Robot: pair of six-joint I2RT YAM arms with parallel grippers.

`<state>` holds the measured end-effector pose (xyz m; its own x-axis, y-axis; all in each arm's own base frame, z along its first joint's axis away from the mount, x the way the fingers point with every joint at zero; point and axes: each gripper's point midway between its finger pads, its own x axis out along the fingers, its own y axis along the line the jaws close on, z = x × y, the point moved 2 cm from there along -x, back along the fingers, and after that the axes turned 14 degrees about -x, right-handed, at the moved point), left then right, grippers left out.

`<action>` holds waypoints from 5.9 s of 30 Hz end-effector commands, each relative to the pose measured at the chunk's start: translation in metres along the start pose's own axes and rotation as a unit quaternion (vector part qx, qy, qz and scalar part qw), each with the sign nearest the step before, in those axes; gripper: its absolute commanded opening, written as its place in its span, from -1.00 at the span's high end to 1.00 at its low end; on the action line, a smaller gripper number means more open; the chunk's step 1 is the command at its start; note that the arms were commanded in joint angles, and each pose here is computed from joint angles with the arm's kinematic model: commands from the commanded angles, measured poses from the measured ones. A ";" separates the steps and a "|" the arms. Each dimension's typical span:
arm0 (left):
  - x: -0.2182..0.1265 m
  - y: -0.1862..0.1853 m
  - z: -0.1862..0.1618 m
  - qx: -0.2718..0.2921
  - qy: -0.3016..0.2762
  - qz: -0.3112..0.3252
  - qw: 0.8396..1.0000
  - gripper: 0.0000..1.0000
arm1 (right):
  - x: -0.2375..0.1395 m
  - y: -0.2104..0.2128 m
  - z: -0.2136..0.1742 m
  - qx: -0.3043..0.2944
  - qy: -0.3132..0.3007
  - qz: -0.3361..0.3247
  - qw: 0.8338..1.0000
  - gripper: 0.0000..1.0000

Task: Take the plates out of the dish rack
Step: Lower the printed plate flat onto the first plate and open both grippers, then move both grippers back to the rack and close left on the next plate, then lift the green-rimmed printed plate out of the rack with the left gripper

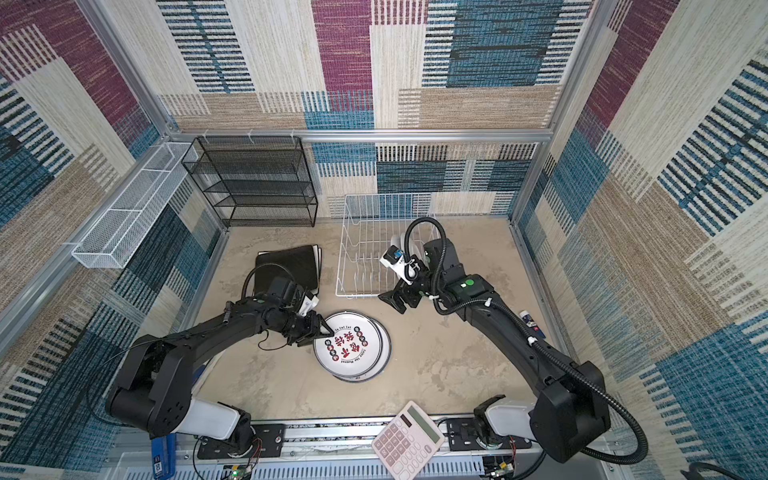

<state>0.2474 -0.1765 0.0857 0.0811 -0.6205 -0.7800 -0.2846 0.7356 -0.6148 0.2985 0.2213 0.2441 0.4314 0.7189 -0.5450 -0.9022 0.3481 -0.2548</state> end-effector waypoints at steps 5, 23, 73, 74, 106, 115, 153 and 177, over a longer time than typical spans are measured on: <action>-0.013 0.013 0.004 0.005 -0.023 0.072 0.997 0.07 | -0.001 -0.007 0.006 -0.004 -0.006 -0.017 1.000 -0.98; -0.020 -0.012 0.009 0.039 -0.034 0.084 0.995 0.11 | -0.009 -0.010 0.003 0.013 -0.003 -0.045 0.999 -0.98; 0.055 -0.267 0.117 0.150 -0.066 -0.061 0.985 0.21 | -0.087 -0.088 -0.027 0.262 -0.013 -0.256 0.931 -0.98; 0.057 -0.266 0.118 0.144 -0.065 -0.059 0.986 0.21 | -0.088 -0.088 -0.026 0.261 -0.015 -0.255 0.931 -0.98; 0.058 -0.283 0.110 0.037 -0.053 -0.132 0.989 1.00 | -0.083 -0.091 -0.031 0.264 -0.013 -0.260 0.929 -0.98; 0.032 -0.298 0.101 0.055 -0.058 -0.154 0.985 1.00 | -0.086 -0.091 -0.029 0.264 -0.019 -0.264 0.927 -0.98; -0.116 -0.314 0.100 0.155 -0.210 -0.176 0.949 1.00 | -0.085 -0.095 0.004 0.293 -0.082 -0.220 0.927 -0.98; -0.173 -0.255 0.045 0.609 -0.366 0.060 0.702 1.00 | -0.078 -0.129 0.106 0.335 -0.192 -0.067 0.920 -0.99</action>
<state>0.3464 -0.2477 0.3642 0.6460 -0.5982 -0.4742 0.6295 0.7688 -0.1122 0.3851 0.1698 0.3917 0.6987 0.6768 -0.2320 -0.6238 0.7351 0.2656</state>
